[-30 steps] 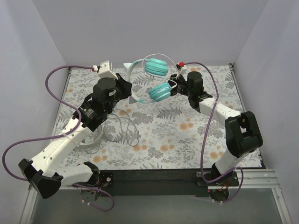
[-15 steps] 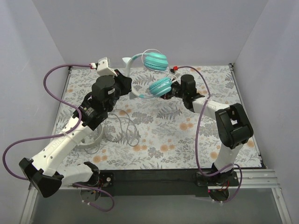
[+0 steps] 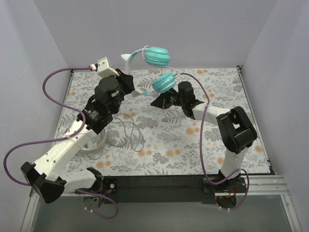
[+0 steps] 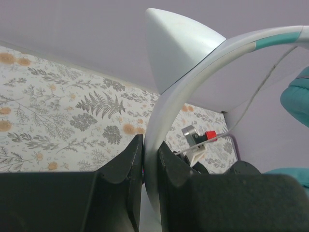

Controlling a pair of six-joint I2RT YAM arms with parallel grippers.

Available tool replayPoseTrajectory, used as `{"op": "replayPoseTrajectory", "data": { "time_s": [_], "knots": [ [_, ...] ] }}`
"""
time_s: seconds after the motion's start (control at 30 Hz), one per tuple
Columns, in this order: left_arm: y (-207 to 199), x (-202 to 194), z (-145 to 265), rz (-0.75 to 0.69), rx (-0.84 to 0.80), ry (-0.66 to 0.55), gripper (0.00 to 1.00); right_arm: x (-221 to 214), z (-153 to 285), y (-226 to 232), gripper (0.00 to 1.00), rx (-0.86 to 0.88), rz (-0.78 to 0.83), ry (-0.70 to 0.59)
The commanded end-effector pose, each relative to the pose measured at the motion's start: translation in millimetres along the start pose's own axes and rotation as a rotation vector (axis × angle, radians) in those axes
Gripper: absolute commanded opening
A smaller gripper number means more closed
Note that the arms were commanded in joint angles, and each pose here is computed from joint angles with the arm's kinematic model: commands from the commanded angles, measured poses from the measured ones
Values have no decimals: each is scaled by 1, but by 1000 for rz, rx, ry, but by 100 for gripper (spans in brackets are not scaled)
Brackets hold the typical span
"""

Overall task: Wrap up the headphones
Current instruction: Wrap the headphone cable with the right arm

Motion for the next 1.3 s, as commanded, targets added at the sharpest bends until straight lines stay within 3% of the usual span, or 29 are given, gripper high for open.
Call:
{"op": "replayPoseTrajectory", "data": {
  "time_s": [0.0,0.43,0.67,1.27],
  "knots": [
    [-12,26,-3,86,-8,-174,0,24,6,30,1,104,60,-89],
    [9,24,-26,32,155,-301,0,16,29,71,1,211,19,-167],
    [10,18,-34,104,137,-272,0,3,23,73,1,248,-35,-106],
    [32,27,-63,104,202,-309,0,-42,12,89,1,264,-98,41]
  ]
}}
Point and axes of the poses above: each gripper's point midway between its finger pads, its own z axis back along the fingers, its own y axis along the line the jaws close on, x = y × z, the point moved 8 cm from there along z, back along the fingers, and after that the axes turned 10 degrees about z, right-handed, at the moved point
